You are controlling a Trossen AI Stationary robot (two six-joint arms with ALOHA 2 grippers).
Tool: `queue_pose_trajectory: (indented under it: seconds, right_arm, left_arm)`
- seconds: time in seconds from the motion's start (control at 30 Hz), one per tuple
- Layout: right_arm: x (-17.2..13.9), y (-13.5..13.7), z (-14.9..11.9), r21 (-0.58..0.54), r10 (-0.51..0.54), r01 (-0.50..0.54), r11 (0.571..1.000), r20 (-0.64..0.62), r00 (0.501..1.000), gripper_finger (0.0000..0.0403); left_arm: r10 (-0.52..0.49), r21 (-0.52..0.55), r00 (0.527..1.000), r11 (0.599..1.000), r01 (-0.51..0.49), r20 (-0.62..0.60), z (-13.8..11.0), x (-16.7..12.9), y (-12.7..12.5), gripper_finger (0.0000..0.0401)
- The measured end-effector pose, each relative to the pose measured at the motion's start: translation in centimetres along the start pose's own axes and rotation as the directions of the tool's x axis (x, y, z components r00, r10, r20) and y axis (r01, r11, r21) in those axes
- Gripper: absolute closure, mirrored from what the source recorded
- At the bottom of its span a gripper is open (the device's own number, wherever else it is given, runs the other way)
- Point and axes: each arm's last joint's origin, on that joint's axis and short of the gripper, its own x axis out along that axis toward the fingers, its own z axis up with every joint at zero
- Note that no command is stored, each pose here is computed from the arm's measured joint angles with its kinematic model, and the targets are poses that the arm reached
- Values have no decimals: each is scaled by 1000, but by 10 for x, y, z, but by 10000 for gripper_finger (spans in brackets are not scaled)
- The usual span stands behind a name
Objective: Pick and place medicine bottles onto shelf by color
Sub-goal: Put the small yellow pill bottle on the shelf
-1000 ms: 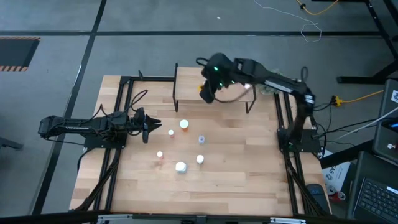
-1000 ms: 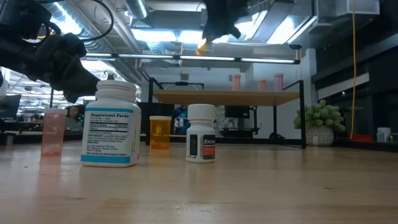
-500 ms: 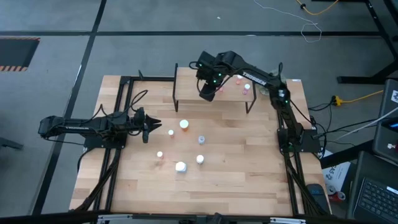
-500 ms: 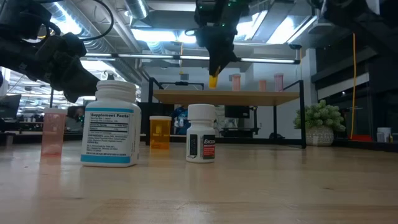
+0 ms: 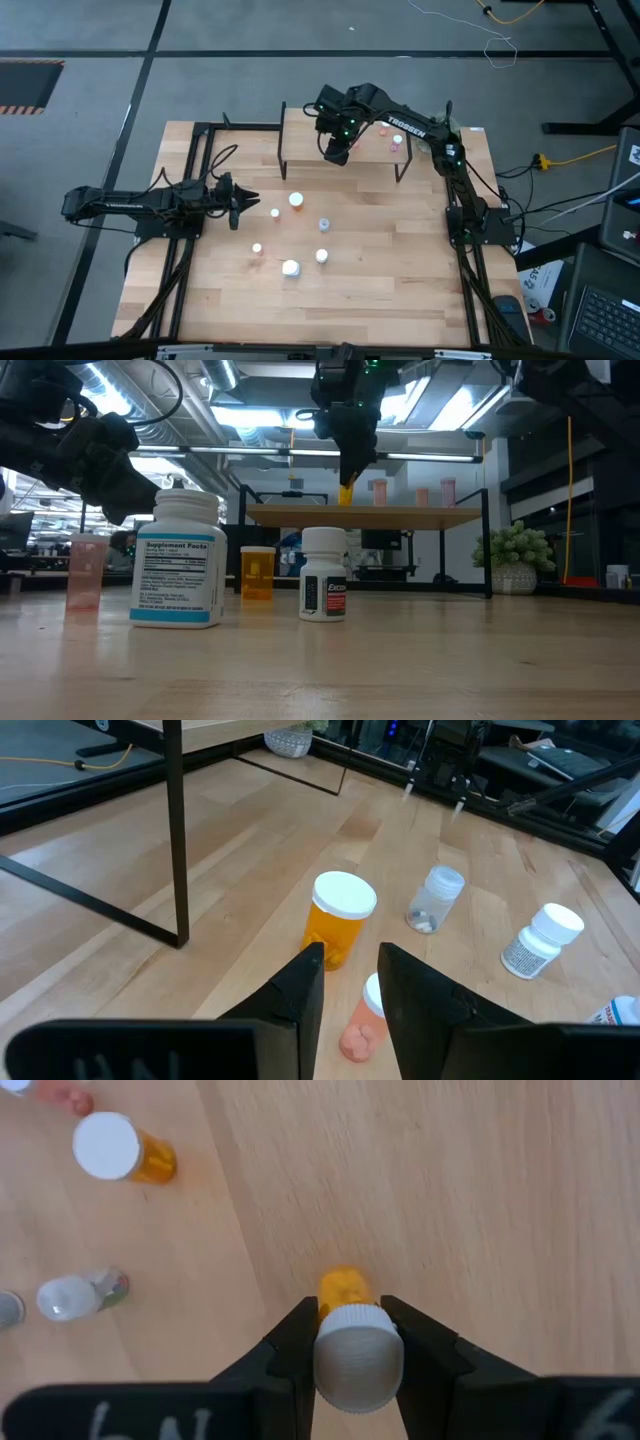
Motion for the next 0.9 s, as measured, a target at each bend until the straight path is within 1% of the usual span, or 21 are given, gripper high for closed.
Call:
queue_pose_trajectory:
  seconds: [0.2, 0.5, 0.8, 0.9]
  right_arm:
    - [0, 0, 0, 65, 1, 0, 998, -4, 1000, 300]
    - [0, 1, -1, -4, -5, 5, 1000, -12, 1000, 300]
    - [0, 1, -1, -3, -6, 6, 1000, -10, 1000, 285]
    - [0, 1, 0, 17, -7, 7, 1000, -3, 1000, 277]
  left_arm:
    - [0, 0, 1000, 1000, 0, 0, 0, 0, 0, 308]
    - [0, 0, 1000, 1000, 0, 0, 0, 0, 0, 308]
    - [0, 0, 1000, 1000, 0, 0, 0, 0, 0, 308]
    - [0, 0, 1000, 1000, 0, 0, 0, 0, 0, 308]
